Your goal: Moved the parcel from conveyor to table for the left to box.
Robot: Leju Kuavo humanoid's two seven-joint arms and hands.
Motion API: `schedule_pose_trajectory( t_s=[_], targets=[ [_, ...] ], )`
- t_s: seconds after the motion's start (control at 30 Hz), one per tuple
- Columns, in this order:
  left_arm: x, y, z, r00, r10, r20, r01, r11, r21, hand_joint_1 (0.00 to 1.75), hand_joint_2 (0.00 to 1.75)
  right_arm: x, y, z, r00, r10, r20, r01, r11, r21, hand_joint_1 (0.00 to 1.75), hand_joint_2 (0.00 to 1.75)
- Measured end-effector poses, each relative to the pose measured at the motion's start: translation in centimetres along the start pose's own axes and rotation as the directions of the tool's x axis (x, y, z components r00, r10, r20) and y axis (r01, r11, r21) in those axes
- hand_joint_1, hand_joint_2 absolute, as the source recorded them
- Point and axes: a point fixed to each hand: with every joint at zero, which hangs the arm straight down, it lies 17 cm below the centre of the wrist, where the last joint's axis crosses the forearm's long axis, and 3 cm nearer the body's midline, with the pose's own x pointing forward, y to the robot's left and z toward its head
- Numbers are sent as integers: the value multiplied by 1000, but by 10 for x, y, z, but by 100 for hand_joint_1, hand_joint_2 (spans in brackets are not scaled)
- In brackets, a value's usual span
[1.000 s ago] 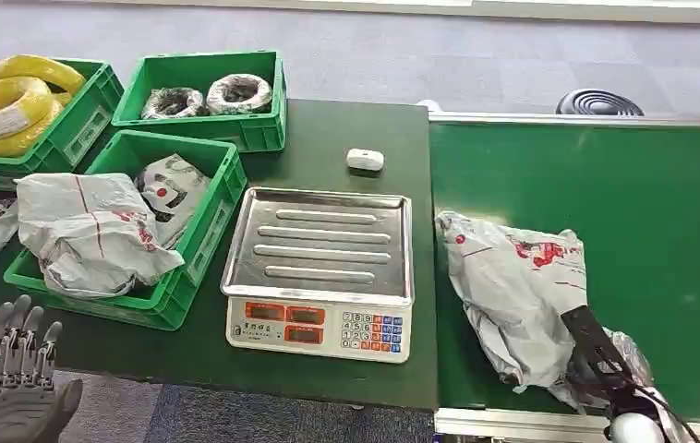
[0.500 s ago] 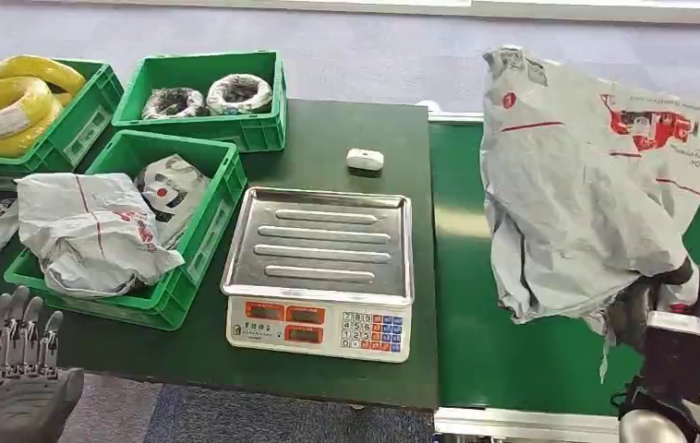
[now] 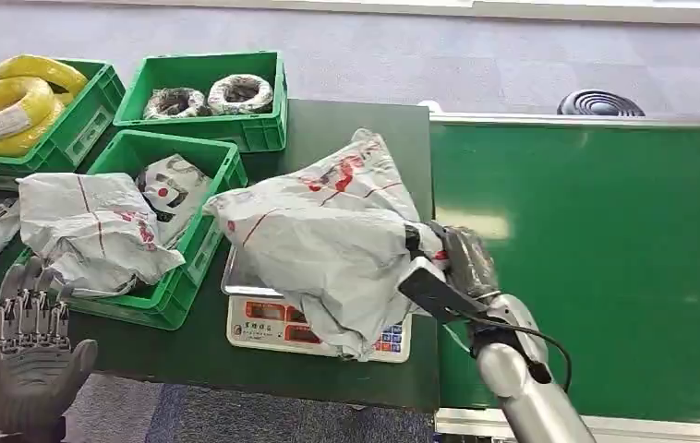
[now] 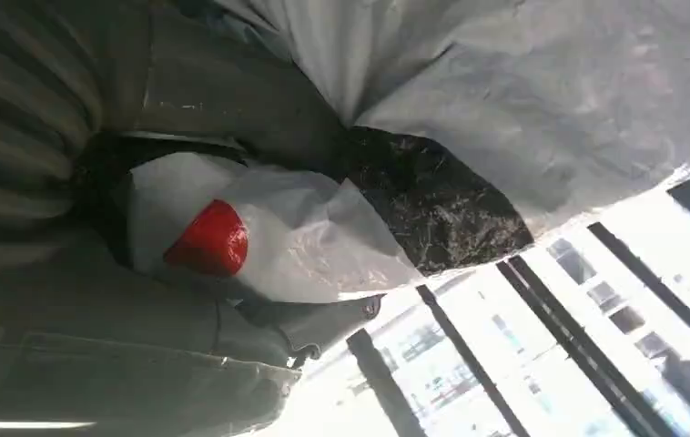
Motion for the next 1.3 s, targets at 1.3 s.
schedule_pose_trajectory(
  t_s=[1.3],
  targets=[
    [-177, -201, 1, 650, -753, 105, 574, 395, -717, 0, 175, 41, -160, 91, 962, -119, 246, 247, 761, -599, 0, 175]
  ],
)
